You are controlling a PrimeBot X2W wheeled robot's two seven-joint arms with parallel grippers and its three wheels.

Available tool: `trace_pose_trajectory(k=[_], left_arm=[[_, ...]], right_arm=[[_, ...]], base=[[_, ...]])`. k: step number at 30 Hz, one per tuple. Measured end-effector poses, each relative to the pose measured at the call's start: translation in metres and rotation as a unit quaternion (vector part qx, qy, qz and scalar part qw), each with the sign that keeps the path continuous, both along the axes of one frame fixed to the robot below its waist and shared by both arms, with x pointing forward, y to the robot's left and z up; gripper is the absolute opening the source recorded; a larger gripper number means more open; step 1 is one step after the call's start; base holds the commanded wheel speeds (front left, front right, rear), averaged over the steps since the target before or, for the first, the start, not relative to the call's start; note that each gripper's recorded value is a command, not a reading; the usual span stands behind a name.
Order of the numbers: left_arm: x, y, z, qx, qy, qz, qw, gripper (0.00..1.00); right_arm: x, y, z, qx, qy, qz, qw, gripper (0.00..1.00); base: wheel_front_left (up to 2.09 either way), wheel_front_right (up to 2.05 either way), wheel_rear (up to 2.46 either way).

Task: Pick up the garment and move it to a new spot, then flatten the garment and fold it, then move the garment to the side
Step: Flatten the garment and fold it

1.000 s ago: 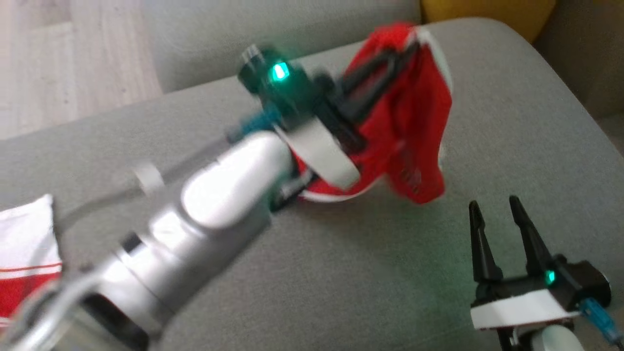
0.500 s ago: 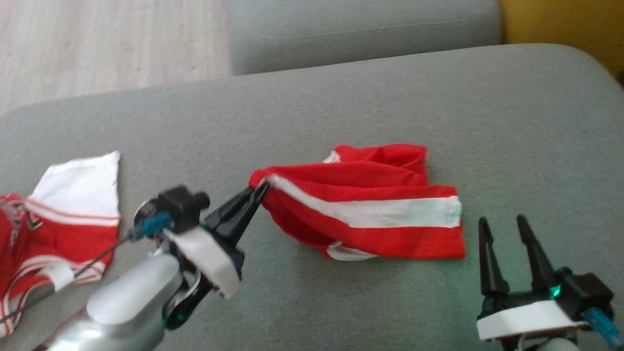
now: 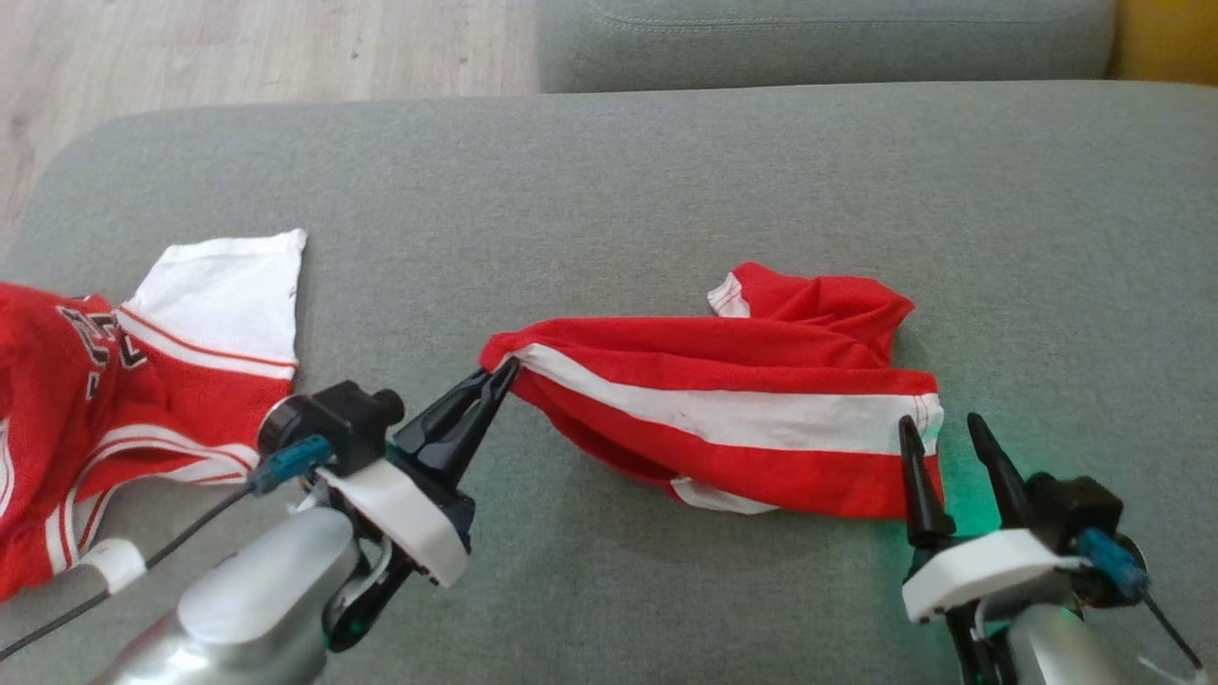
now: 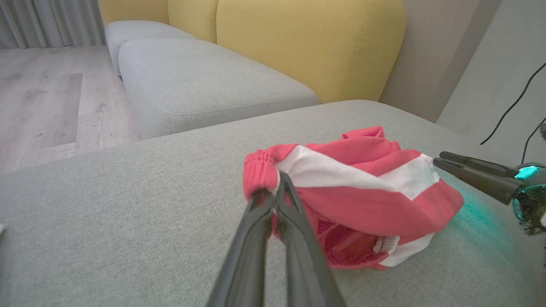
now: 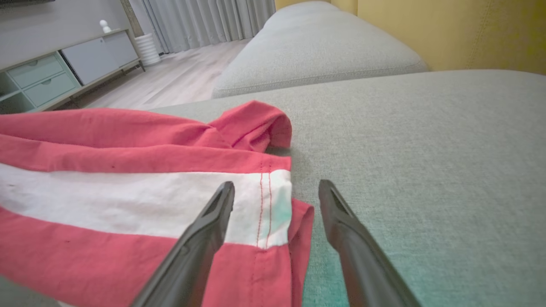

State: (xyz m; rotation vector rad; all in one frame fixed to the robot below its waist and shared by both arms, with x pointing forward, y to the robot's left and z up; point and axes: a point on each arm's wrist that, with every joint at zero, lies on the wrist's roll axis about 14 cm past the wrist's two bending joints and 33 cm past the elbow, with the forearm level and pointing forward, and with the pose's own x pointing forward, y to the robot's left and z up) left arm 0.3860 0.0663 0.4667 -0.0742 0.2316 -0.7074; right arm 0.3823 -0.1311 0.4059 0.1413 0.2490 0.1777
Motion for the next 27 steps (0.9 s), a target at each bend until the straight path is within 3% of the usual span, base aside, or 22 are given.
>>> trace_pose_trajectory(k=[4, 5, 6, 7, 13, 18, 23, 27], left_arm=[[0.0, -0.001, 0.003, -0.005, -0.005, 0.003, 1.0, 0.0], [0.0, -0.001, 0.005, -0.005, -0.008, 0.005, 1.0, 0.0], [0.001, -0.001, 0.006, -0.007, -0.011, 0.007, 1.0, 0.0], [0.002, -0.001, 0.008, -0.008, -0.013, 0.006, 1.0, 0.0], [-0.002, 0.0, 0.006, -0.004, -0.017, 0.007, 1.0, 0.0], [0.009, 0.0, 0.014, -0.008, -0.031, 0.012, 0.999, 0.0], [0.055, -0.01, 0.057, 0.0, -0.102, -0.01, 0.995, 0.0], [0.117, -0.022, 0.137, 0.001, -0.213, -0.017, 0.977, 0.0]], right_arm=[[0.003, 0.008, -0.009, 0.004, 0.018, 0.009, 1.0, 1.0], [0.003, 0.01, -0.011, 0.004, 0.021, 0.014, 1.0, 0.85], [0.003, 0.012, -0.012, 0.004, 0.023, 0.017, 1.0, 0.34], [0.004, 0.014, -0.012, 0.003, 0.024, 0.019, 1.0, 0.0], [0.007, 0.015, -0.01, 0.003, 0.02, 0.021, 1.0, 0.0], [0.031, -0.003, 0.03, 0.01, -0.048, -0.01, 0.999, 0.0], [0.089, -0.031, 0.112, -0.005, -0.174, -0.038, 0.984, 0.0], [0.141, -0.058, 0.204, -0.037, -0.295, -0.054, 0.953, 0.0]], base=[[0.0, 0.0, 0.0], [0.0, 0.0, 0.0], [0.0, 0.0, 0.0], [0.0, 0.0, 0.0], [0.0, 0.0, 0.0], [0.0, 0.0, 0.0], [0.0, 0.0, 0.0], [0.0, 0.0, 0.0]])
